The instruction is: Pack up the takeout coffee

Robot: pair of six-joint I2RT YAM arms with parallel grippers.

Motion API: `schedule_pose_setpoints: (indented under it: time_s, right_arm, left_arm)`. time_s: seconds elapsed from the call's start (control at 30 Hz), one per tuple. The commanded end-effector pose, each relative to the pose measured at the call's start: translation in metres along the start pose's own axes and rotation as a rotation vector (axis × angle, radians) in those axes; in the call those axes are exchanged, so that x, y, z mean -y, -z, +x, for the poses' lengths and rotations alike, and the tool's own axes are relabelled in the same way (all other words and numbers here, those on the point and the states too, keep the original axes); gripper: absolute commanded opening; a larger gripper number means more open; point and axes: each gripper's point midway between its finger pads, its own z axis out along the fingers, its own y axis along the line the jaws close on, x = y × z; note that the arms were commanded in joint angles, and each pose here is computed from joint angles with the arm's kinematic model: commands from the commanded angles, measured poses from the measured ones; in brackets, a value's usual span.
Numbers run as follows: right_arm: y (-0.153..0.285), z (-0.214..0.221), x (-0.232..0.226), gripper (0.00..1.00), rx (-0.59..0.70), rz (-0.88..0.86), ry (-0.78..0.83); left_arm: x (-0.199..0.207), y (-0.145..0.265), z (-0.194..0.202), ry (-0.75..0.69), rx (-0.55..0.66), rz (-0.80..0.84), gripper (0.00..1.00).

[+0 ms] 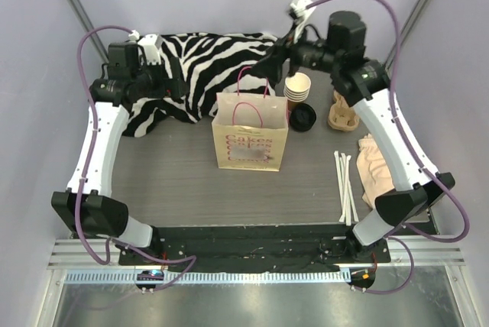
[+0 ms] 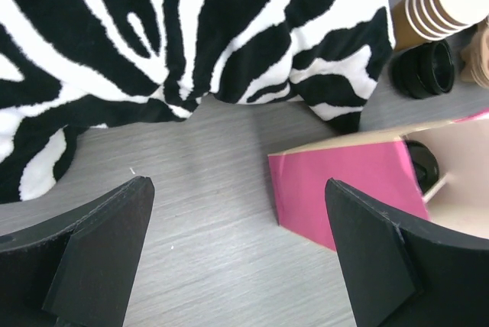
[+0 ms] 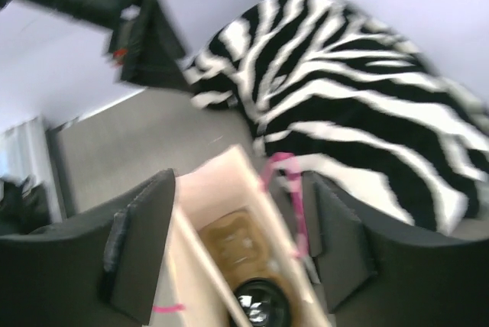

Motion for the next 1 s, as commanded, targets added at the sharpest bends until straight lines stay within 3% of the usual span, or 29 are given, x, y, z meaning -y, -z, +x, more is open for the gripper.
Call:
schedule_pose_setpoints:
  time_s: [0.0, 0.07, 0.27, 0.47, 0.67, 0.83, 0.97]
  right_arm:
    - [0.052, -0.058, 0.040, 0.80, 0.167, 0.172, -0.041]
    - [0.064, -0.052, 0.062, 0.87, 0.163, 0.239, -0.077]
    - [0.123, 0.009, 0.139, 0.98, 0.082, 0.484, -0.208]
    - [0.174, 0.133, 0.186, 0.99, -0.175, 0.661, -0.338]
    - [0.190, 0.215, 0.171, 0.99, -0.373, 0.679, -0.420]
    - [0.189, 0.242, 0.158, 1.00, -0.460, 0.694, -0.434]
    - [0.174, 0.242, 0.139, 1.00, -0.491, 0.676, -0.368]
  left_arm:
    - [0.009, 0.007, -0.009, -0.022, -0.027, 0.064, 0.99]
    - [0.011, 0.013, -0.013, -0.029, -0.054, 0.085, 1.00]
    - [-0.003, 0.011, -0.009, -0.031, -0.142, 0.100, 1.00]
    - [-0.044, 0.000, 0.027, 0.050, -0.287, 0.004, 1.00]
    - [-0.080, -0.004, 0.074, 0.038, -0.390, -0.096, 1.00]
    - [-0.084, -0.006, 0.101, 0.031, -0.446, -0.100, 1.00]
    - [-0.083, -0.007, 0.100, 0.006, -0.440, -0.085, 1.00]
